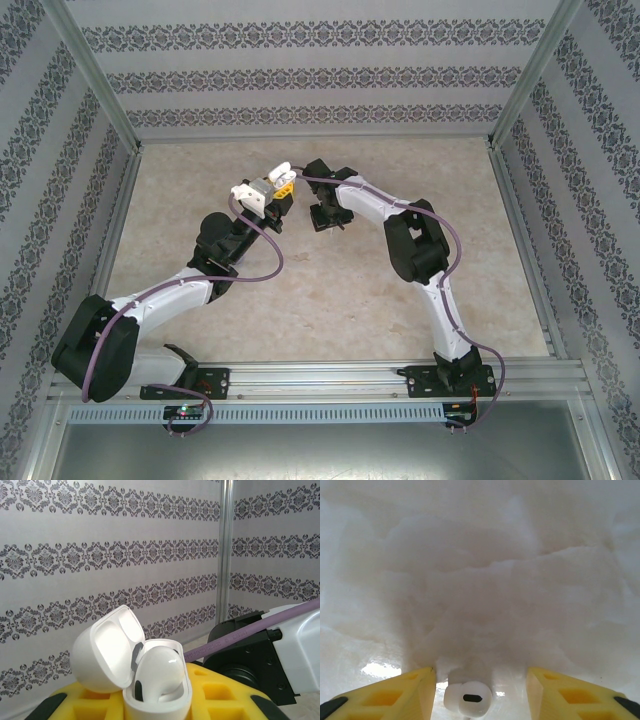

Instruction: Insert wireless bluetooth earbuds into charging case

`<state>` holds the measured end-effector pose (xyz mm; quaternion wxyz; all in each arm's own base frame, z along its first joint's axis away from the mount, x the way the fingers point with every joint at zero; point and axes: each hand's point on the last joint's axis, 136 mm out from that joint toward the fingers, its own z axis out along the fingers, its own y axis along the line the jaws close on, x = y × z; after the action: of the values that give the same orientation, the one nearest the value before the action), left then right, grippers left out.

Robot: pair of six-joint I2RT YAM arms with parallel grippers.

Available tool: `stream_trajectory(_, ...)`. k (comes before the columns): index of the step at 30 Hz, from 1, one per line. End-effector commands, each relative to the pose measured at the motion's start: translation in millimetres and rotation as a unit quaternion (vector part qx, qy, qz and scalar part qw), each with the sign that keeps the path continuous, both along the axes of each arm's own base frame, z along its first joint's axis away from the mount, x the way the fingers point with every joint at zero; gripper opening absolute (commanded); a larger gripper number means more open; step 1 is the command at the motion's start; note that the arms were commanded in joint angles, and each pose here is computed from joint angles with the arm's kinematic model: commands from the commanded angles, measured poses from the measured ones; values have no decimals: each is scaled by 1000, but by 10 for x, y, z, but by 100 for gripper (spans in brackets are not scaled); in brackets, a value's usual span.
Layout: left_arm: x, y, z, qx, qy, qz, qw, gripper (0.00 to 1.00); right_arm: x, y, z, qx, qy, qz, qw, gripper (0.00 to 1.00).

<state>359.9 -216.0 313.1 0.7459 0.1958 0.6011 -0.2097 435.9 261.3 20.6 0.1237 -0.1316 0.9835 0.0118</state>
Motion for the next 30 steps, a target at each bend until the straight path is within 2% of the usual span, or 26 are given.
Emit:
stream_trajectory(1,-25,61,233,-16,-38,4,999,0,1,38,-20,-11,-3,-4,1000,49)
stream_trajectory(20,-35,63,249,-16,-39,3,999,0,-67,-3,-171,-24,9,-9,1000,39)
stream_trajectory(28,-31,60,271,-15,-42,3,999,0,-118,-7,-223,-28,16,-6,999,38)
stream_trajectory(30,-26,56,264,-15,-41,3,999,0,-127,-10,-244,-29,18,-6,999,35)
